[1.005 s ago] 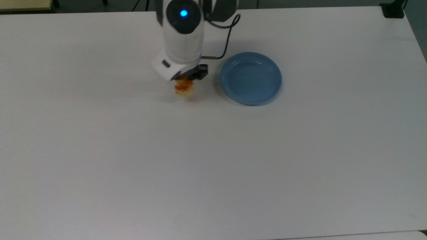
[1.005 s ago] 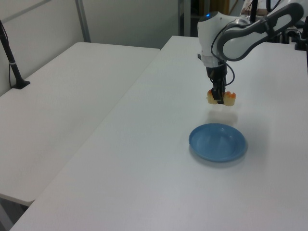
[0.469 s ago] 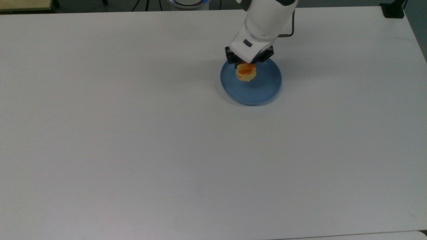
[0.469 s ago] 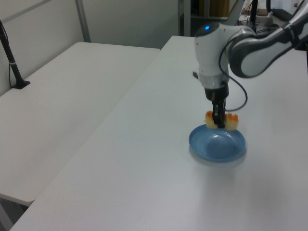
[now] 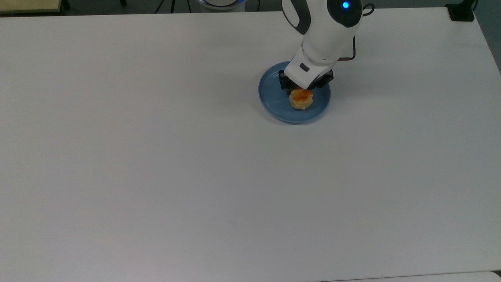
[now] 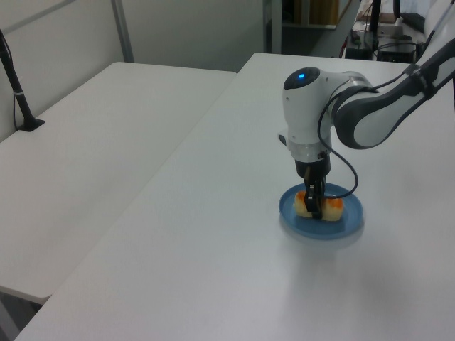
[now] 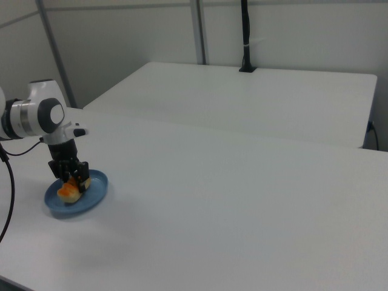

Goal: Put the bread onto the plate
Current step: 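Lower the bread roll onto the plate and open the gripper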

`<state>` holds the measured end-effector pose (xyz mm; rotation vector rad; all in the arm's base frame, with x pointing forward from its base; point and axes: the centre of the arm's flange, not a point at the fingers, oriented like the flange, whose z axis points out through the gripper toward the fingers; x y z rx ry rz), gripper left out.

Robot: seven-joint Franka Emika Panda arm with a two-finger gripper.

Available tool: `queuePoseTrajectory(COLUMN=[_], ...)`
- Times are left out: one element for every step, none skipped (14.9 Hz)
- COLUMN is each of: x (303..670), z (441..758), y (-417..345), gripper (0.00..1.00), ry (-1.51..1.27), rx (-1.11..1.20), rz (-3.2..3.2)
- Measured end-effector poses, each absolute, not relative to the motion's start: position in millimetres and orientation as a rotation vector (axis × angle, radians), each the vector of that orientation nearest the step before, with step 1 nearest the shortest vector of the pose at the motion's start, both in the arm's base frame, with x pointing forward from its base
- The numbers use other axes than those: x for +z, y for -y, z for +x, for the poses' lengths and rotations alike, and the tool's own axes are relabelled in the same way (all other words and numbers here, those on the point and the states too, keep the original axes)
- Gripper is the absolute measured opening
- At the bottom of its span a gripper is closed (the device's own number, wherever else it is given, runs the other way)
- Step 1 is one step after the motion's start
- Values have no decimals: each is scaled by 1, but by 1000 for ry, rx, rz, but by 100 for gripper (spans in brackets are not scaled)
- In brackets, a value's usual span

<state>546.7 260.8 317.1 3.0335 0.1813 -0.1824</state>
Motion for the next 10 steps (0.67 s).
queuePoseTrajectory(x=[313,311,311,313,318,328,345,366,391,417], z=[548,549,550,551,552,554,557,560,564,568], y=[-259,-257,-255,-255,-255,-255,-253,-249,-241,-230], gripper=[61,71,81,92,99,99,100,100,100,100], ry=[-173,-167,-164,-163,-162,-159,-150,-135,-113,-90], rx=[-187,-191,-192,-187,-174,-161,-156,-155,-159,-163], rz=[3034,3033,3033,3034,3037,3037,3032,3025,3016,3010])
